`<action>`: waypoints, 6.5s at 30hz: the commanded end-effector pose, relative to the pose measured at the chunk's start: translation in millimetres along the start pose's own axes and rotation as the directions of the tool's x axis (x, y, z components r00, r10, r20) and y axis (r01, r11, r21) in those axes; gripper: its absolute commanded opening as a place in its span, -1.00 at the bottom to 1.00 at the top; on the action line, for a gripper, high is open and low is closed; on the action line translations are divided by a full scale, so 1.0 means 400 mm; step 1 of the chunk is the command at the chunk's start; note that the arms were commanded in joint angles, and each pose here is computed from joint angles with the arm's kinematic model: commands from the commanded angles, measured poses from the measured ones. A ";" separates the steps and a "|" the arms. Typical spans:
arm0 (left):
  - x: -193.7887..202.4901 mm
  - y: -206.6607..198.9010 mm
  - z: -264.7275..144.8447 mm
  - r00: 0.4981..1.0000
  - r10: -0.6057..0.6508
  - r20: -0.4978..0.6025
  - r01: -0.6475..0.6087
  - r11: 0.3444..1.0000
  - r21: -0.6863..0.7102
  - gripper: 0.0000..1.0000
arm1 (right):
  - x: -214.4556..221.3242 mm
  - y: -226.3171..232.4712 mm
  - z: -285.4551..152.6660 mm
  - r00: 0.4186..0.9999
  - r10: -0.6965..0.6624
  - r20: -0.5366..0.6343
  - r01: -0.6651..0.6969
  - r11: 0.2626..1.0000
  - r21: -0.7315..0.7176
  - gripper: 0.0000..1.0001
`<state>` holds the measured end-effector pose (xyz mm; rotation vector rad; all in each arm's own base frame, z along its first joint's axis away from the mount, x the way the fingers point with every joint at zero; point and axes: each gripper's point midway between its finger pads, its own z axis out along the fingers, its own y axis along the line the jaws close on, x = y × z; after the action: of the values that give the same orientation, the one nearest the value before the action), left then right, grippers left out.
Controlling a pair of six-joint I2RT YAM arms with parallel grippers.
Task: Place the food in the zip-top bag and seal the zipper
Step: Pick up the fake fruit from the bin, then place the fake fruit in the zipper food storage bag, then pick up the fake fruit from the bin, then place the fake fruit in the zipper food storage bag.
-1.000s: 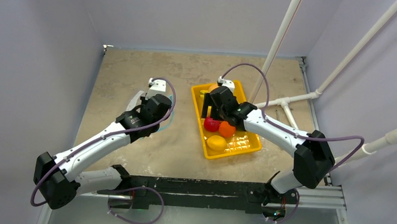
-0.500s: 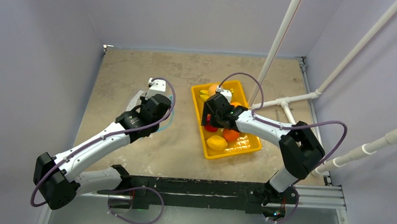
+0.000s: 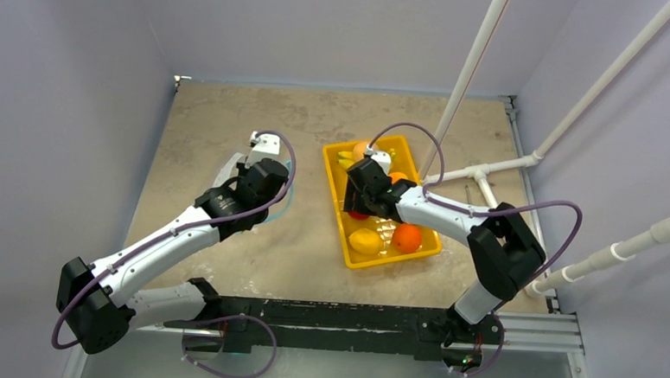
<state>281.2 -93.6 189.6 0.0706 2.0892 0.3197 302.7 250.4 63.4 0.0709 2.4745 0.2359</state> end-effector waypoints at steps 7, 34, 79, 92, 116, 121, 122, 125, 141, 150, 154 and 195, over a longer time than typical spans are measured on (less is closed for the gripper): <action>-0.016 0.000 0.004 1.000 -0.020 0.020 0.019 1.000 0.011 -1.00 | -0.181 0.058 -0.129 0.982 0.040 0.183 -0.026 0.997 -0.078 -0.37; -0.029 0.003 -0.005 0.999 -0.040 0.035 0.039 0.999 0.033 -1.00 | -0.216 0.438 -0.369 0.965 -0.008 0.261 0.196 0.682 -0.704 -0.41; -0.041 0.005 -0.013 0.996 -0.068 0.050 0.065 0.996 0.065 -1.00 | -0.148 0.510 -0.255 0.978 0.009 0.208 0.126 0.768 -0.628 0.98; -0.039 0.002 -0.009 0.997 -0.065 0.045 0.062 0.996 0.067 -1.00 | -0.203 0.300 -0.190 0.966 0.001 0.258 0.099 0.921 -0.376 0.98; -0.036 0.001 -0.006 0.998 -0.055 0.040 0.053 0.997 0.062 -1.00 | -0.418 0.008 -0.035 0.921 -0.099 0.376 0.037 0.985 0.169 0.98; -0.037 0.001 -0.006 0.997 -0.057 0.042 0.054 0.997 0.063 -1.00 | -0.446 -0.008 -0.012 0.915 -0.108 0.390 0.037 0.982 0.185 0.98; -0.038 0.002 -0.006 0.997 -0.058 0.043 0.055 0.997 0.062 -1.00 | -0.447 -0.012 -0.001 0.916 -0.110 0.385 0.039 0.982 0.187 0.98; -0.036 0.000 -0.006 0.998 -0.057 0.041 0.054 0.996 0.065 -1.00 | -0.443 -0.016 0.034 0.922 -0.115 0.369 0.050 0.982 0.180 0.98; -0.034 0.001 -0.003 0.998 -0.053 0.037 0.050 0.997 0.064 -1.00 | -0.392 -0.027 0.138 0.943 -0.119 0.311 0.066 0.982 0.174 0.85; -0.036 0.000 -0.003 0.998 -0.055 0.039 0.052 0.996 0.066 -1.00 | -0.427 -0.009 0.081 0.933 -0.093 0.348 0.049 0.990 0.133 0.03; -0.037 0.000 -0.005 0.998 -0.056 0.040 0.053 0.996 0.066 -1.00 | -0.463 0.004 0.035 0.920 -0.071 0.385 0.033 0.994 0.106 -0.19; -0.041 0.002 -0.009 0.997 -0.069 0.044 0.066 0.995 0.077 -1.00 | -0.115 0.468 -0.352 0.840 -0.278 0.467 0.537 0.554 -0.636 -0.39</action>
<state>283.6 -97.1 197.2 0.0717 2.0846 0.2190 266.6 386.7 215.8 -0.7167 1.9173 0.8370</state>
